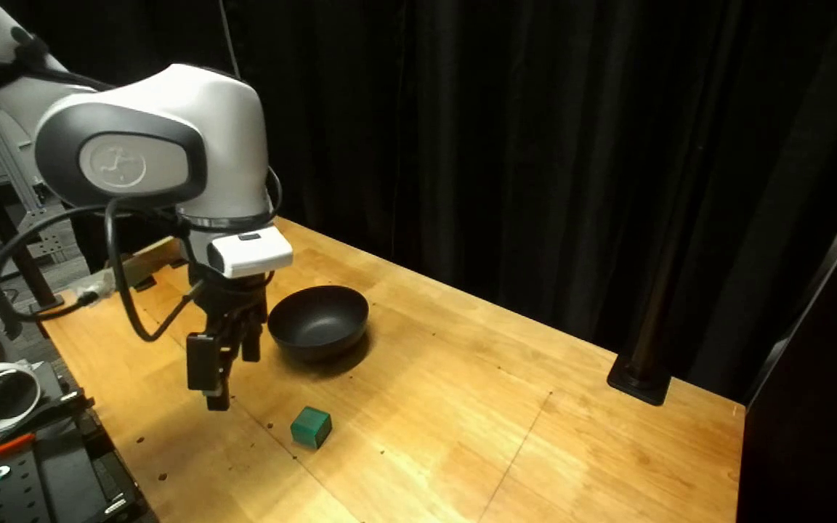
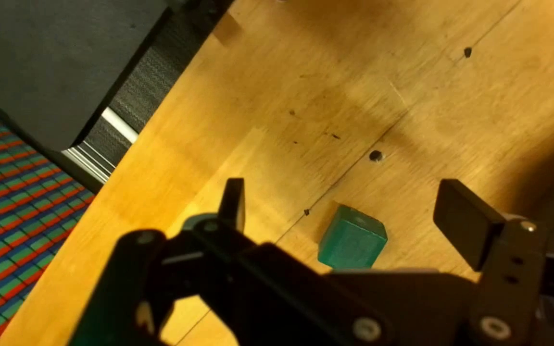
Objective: Put the green block in the bowl
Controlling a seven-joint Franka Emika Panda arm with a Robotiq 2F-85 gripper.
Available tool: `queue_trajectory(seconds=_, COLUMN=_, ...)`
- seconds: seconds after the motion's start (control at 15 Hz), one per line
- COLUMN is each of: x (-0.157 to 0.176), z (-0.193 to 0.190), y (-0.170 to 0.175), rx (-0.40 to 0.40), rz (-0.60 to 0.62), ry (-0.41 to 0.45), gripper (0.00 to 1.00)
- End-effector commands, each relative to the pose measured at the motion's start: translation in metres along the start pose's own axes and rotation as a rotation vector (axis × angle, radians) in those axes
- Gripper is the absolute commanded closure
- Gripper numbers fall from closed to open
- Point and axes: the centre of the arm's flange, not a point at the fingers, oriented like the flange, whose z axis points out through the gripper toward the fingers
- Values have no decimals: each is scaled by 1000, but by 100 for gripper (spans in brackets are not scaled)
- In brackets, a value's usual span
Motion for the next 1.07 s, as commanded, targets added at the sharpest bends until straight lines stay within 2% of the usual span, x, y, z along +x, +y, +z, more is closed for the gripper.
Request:
queue_trajectory(seconds=0.0, x=29, z=29, y=-16, rx=38, rz=183, ry=41, gripper=0)
queue_trajectory(seconds=0.27, x=51, z=55, y=-23, rx=46, rz=290, ry=65, gripper=0)
queue_trajectory(seconds=0.53, x=66, z=76, y=-31, rx=37, rz=339, ry=84, gripper=1)
queue_trajectory(seconds=0.6, x=70, z=81, y=-33, rx=32, rz=345, ry=100, gripper=26)
queue_trajectory(seconds=0.67, x=72, z=85, y=-34, rx=31, rz=351, ry=106, gripper=26)
queue_trajectory(seconds=0.73, x=75, z=88, y=-33, rx=30, rz=356, ry=114, gripper=32)
queue_trajectory(seconds=1.0, x=80, z=93, y=-28, rx=31, rz=379, ry=111, gripper=63)
